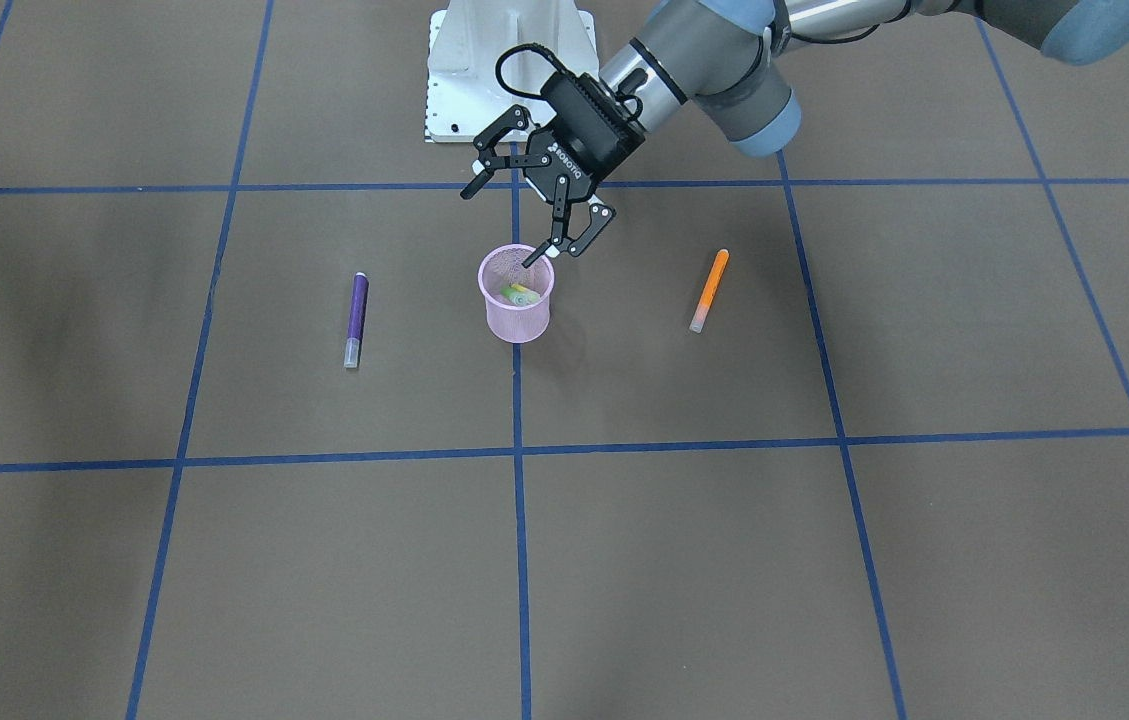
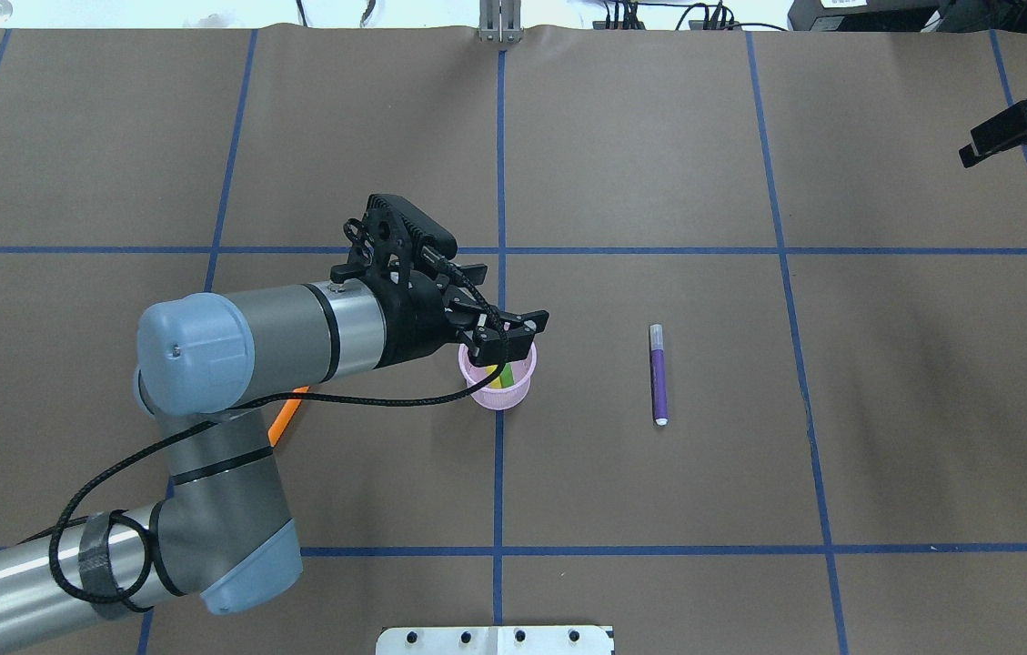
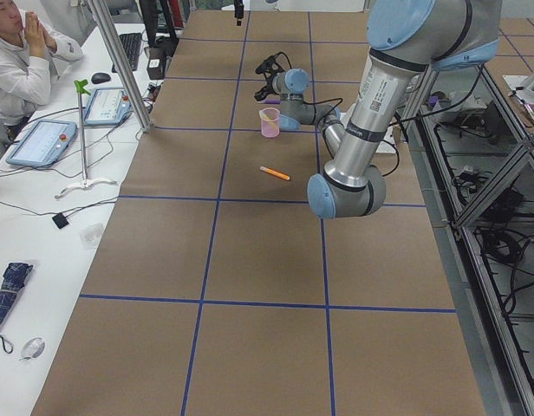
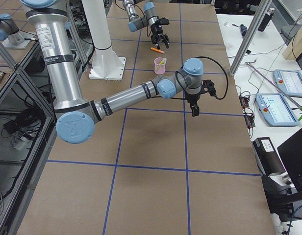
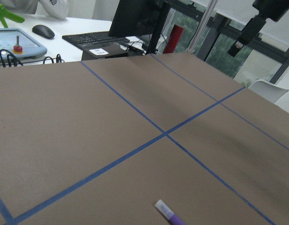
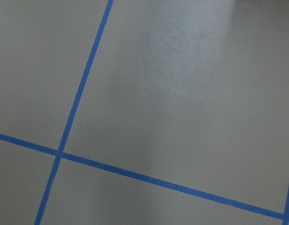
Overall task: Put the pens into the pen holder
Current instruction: 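Raise the left gripper away while the right gripper moves to the purple marker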
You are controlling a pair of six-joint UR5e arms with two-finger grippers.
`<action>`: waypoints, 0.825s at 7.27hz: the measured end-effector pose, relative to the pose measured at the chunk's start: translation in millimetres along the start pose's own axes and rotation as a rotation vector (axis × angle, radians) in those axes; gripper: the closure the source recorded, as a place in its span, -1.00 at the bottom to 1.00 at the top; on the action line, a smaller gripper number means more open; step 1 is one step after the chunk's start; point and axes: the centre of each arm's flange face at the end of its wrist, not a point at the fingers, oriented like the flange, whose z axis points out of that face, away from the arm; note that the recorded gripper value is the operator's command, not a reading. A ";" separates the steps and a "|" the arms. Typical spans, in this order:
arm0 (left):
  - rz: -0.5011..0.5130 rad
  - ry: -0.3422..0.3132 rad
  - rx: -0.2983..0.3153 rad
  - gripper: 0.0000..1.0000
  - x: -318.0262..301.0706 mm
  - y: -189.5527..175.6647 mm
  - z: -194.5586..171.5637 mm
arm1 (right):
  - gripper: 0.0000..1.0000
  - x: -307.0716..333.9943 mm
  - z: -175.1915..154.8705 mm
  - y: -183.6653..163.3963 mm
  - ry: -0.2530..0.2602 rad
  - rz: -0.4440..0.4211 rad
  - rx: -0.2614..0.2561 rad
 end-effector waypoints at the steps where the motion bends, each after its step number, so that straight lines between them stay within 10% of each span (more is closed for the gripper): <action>1: -0.009 -0.083 -0.110 -1.00 -2.0 -15.2 -19.5 | -1.00 -27.9 14.6 2.5 -0.024 0.032 0.018; 3: -0.078 -0.214 -0.338 -1.00 -39.1 -33.6 -48.9 | -1.00 -92.9 38.9 15.8 -0.031 0.092 0.053; 6: -0.169 -0.363 -0.449 -1.00 -113.3 -25.4 -75.9 | -0.99 -211.2 81.7 60.0 -0.002 0.171 0.091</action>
